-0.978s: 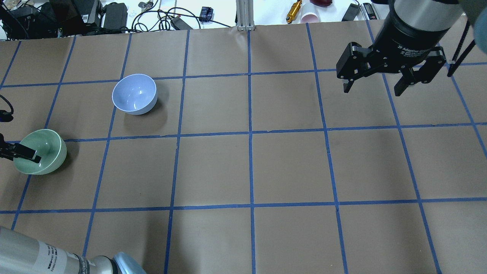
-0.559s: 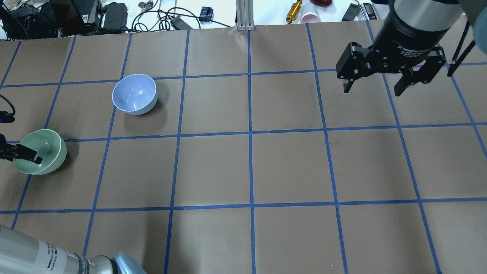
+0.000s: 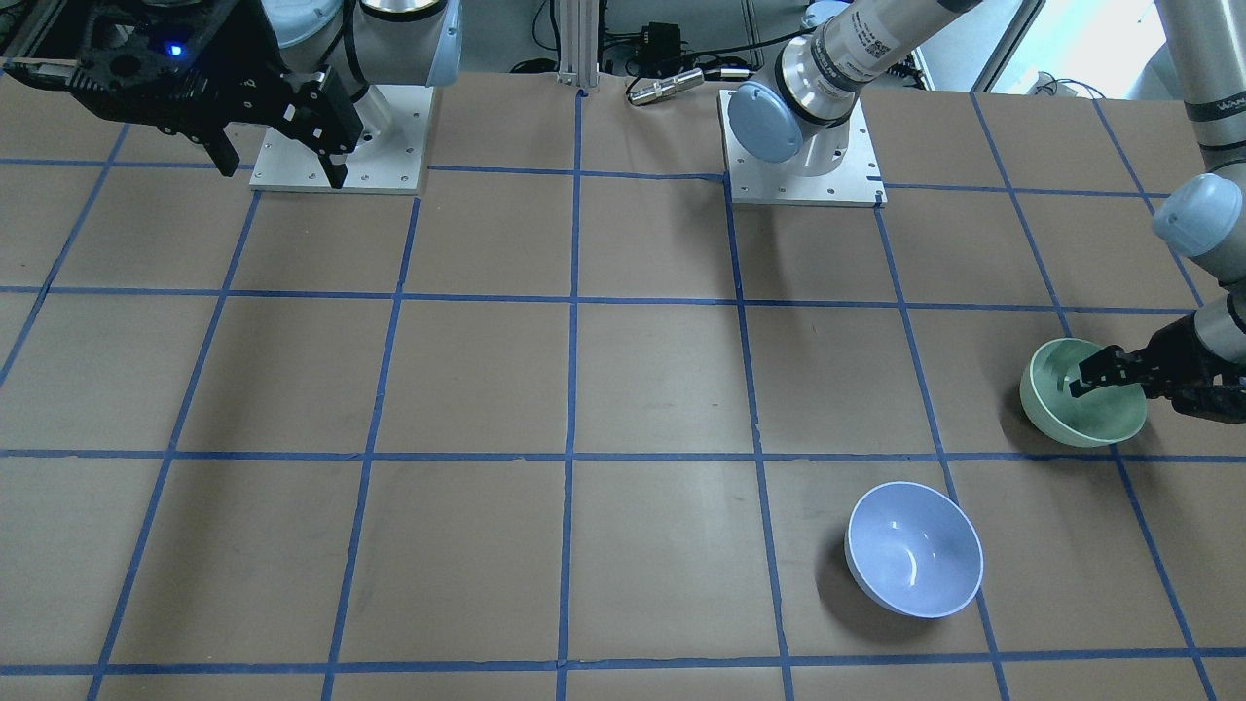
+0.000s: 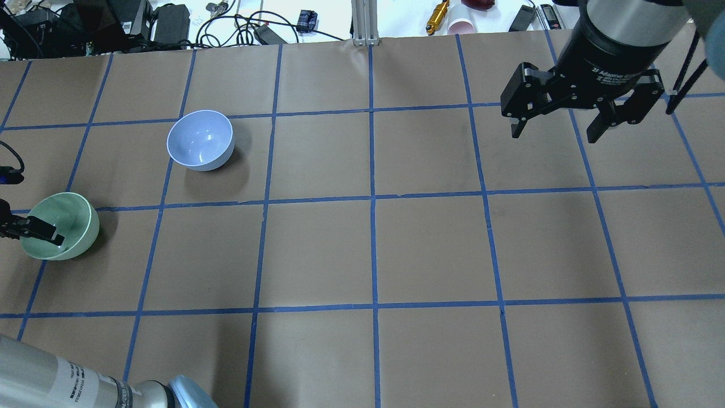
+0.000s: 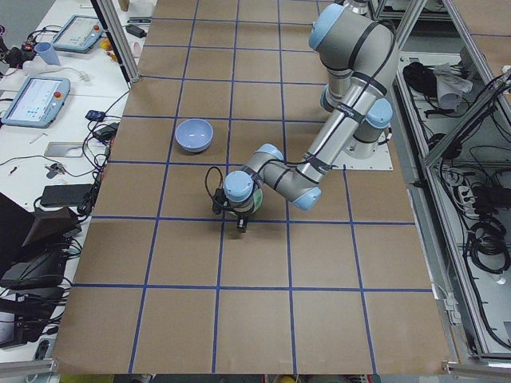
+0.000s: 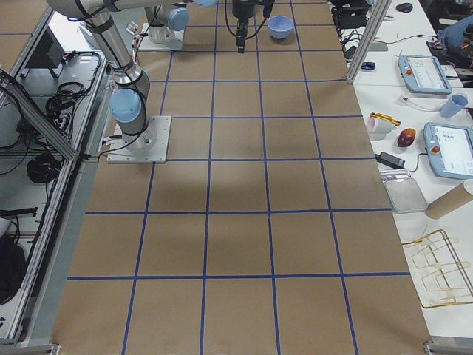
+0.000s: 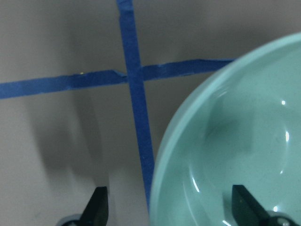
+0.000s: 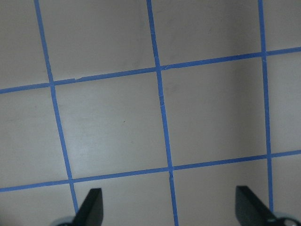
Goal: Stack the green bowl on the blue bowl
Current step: 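Lower the left gripper onto the green bowl's rim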
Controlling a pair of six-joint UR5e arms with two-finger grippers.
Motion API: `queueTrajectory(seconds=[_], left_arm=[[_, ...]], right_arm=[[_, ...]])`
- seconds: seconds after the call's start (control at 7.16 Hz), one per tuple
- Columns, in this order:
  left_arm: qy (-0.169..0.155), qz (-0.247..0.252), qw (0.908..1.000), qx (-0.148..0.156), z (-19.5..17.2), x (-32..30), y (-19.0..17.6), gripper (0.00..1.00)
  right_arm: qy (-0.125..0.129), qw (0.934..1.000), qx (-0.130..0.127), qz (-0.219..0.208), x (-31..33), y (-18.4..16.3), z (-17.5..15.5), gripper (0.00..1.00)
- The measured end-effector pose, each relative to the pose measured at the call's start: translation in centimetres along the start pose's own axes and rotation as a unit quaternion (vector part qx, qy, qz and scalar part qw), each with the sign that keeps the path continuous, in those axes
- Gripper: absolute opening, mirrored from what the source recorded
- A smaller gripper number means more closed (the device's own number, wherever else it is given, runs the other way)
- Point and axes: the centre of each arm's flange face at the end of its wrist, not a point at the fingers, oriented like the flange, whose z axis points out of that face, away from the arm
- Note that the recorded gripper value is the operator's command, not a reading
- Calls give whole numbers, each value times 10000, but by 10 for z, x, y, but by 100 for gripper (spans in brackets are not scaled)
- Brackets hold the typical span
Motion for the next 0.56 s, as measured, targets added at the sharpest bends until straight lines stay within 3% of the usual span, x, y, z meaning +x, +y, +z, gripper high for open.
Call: queueTrajectory(seconds=[0.14,0.56], left_arm=[[0,12,10000,0,1,0,0,0],[5,-139,9999,11,0,0,-1,0]], right_arm=[[0,10000,0,0,0,0,0,100],[1,10000,-9,0,0,0,1,100]])
